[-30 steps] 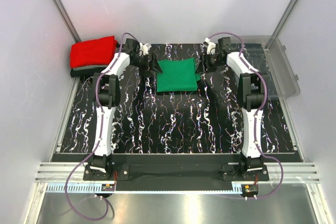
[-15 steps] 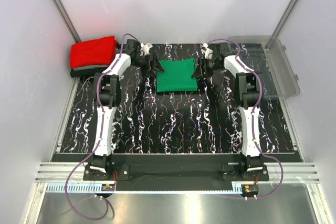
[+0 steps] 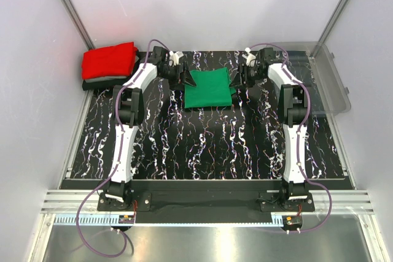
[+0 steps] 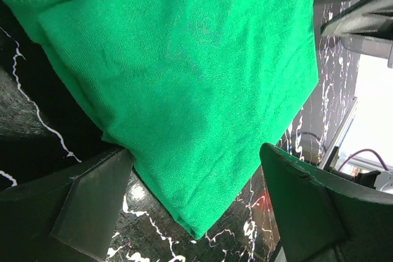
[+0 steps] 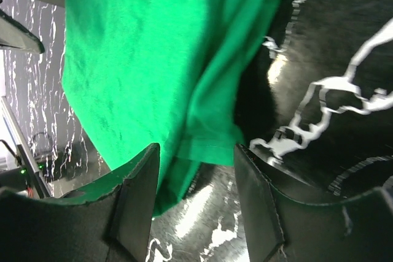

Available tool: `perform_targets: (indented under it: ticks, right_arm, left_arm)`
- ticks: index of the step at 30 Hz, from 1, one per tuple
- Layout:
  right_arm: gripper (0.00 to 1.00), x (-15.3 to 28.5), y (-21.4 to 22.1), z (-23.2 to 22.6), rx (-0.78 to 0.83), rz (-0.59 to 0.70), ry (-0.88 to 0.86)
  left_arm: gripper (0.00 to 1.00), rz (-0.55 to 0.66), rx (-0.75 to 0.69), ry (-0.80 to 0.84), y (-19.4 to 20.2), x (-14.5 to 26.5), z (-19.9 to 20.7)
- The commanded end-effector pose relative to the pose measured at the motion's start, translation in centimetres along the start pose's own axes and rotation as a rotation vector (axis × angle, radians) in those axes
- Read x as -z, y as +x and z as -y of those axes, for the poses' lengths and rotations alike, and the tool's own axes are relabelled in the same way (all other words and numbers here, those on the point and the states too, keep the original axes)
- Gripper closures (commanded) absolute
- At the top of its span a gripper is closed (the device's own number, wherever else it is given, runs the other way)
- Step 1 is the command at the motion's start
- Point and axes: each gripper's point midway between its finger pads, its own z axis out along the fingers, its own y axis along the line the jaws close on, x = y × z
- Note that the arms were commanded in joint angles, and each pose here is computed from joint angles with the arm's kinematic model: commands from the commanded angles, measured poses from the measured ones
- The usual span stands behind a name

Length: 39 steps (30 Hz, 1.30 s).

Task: Fold and stack the t-shirts
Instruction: Neatly place the folded tshirt to the corner

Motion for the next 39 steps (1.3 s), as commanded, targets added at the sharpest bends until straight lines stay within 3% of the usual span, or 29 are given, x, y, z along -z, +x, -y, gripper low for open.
perform_targets:
  ticks: [1, 8, 14, 25, 39]
  right_arm:
    - [0.41, 2.6, -3.6, -2.0, 0.098, 0.084, 0.01]
    - [0.41, 1.7, -3.6, -0.6, 0.092, 0.082, 0.007]
    - [0.4, 0.3, -4.1, -2.2, 0.084, 0.084, -0.077]
    - [0.38, -1.1, -2.2, -0.2, 0.029, 0.045, -0.008]
    - [0.34, -3.6, 0.5, -1.5, -0.009, -0.032, -0.009]
  left_arm:
    - [0.07, -0.073, 0.049, -0.082, 2.8, -1.5, -2.9]
    - [0.07, -0.075, 0.049, -0.086, 2.8, -1.6, -3.0]
    - [0.07, -0.073, 0.042, -0.089, 2.7, -1.4, -2.9]
    - [0.07, -0.071, 0.027, -0.091, 2.6, -1.2, -2.6]
    - [0.07, -0.072, 0.025, -0.09, 2.6, -1.0, -2.3]
